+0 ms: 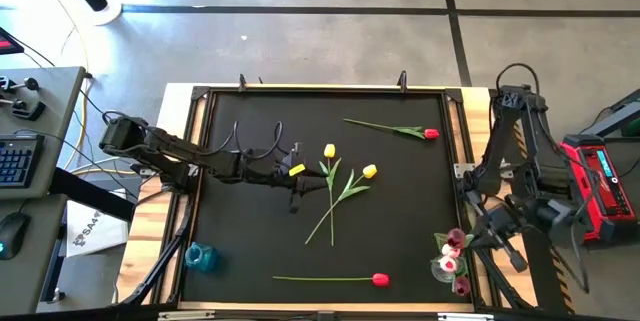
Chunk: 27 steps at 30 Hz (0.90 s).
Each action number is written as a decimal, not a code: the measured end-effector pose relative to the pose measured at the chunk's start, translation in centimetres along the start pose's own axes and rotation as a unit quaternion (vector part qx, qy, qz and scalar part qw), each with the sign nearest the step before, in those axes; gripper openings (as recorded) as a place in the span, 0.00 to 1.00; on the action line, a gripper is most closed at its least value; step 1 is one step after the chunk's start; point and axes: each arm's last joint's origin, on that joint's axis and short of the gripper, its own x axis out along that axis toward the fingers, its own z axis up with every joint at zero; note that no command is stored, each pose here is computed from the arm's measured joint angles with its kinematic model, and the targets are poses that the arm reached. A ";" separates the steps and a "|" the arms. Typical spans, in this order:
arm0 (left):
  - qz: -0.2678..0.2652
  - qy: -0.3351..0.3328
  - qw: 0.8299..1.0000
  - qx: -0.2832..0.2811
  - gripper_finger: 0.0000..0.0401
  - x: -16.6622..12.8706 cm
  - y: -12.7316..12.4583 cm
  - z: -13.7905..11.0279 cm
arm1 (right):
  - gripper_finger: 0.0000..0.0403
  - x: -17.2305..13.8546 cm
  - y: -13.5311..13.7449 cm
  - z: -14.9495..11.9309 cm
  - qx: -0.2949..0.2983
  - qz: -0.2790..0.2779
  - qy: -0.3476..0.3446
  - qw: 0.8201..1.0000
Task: Sort flowers into vase by color
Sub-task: Put the dark pink flower into the transparent vase
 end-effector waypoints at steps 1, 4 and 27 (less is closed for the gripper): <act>0.000 -0.006 1.000 -0.001 0.27 0.0 0.0 0.1 | 0.00 -0.2 0.0 0.1 -0.005 0.003 -0.001 1.000; -0.003 -0.026 1.000 -0.003 0.27 0.0 0.0 0.5 | 0.00 -1.0 0.3 0.9 -0.022 0.014 -0.008 1.000; 0.003 -0.030 1.000 -0.004 0.27 0.0 0.0 0.6 | 0.07 0.1 2.4 0.0 -0.064 -0.028 -0.013 0.997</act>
